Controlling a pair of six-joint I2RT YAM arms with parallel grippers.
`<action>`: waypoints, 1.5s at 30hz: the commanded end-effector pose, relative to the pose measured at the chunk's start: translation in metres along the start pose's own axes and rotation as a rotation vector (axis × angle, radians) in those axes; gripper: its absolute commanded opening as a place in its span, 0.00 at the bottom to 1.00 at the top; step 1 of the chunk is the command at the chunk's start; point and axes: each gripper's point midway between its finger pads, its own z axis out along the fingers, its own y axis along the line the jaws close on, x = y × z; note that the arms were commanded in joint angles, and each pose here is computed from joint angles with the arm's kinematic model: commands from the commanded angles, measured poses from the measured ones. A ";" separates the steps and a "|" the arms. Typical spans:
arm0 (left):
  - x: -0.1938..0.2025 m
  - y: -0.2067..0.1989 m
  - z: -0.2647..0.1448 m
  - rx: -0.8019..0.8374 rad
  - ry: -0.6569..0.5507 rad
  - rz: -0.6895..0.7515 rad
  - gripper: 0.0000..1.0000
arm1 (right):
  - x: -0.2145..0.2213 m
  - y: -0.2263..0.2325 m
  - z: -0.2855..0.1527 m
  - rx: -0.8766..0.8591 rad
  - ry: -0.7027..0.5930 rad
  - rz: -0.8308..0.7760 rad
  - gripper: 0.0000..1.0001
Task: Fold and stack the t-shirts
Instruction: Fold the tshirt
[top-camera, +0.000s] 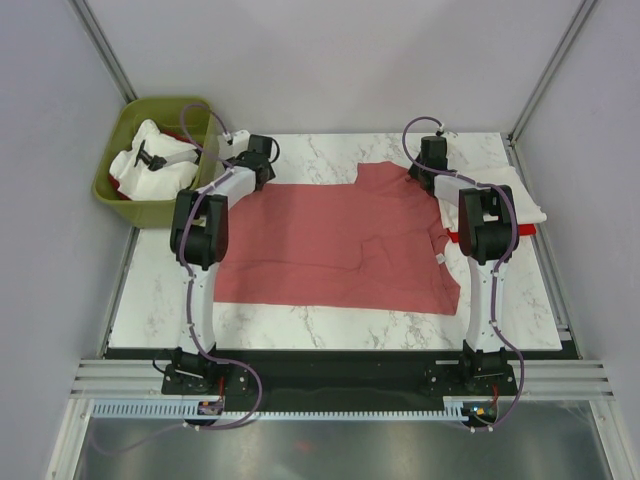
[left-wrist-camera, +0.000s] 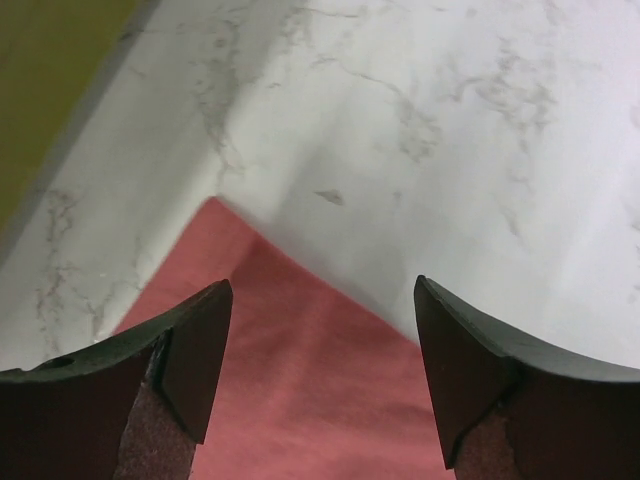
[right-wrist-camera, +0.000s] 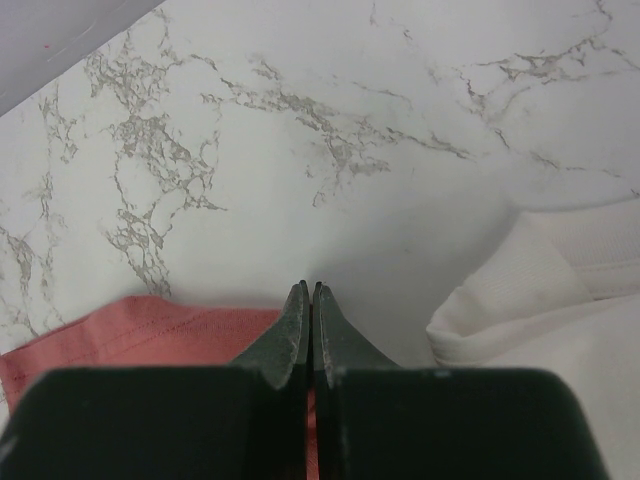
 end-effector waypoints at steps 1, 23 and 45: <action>-0.055 -0.017 -0.032 0.045 -0.152 0.047 0.81 | -0.005 0.000 -0.008 0.012 0.005 -0.007 0.02; -0.011 -0.004 -0.001 0.029 0.114 0.058 0.73 | -0.006 -0.001 -0.008 0.009 0.009 0.002 0.02; 0.018 0.004 0.005 0.028 0.299 0.109 0.51 | -0.004 -0.001 -0.008 0.005 0.015 0.001 0.03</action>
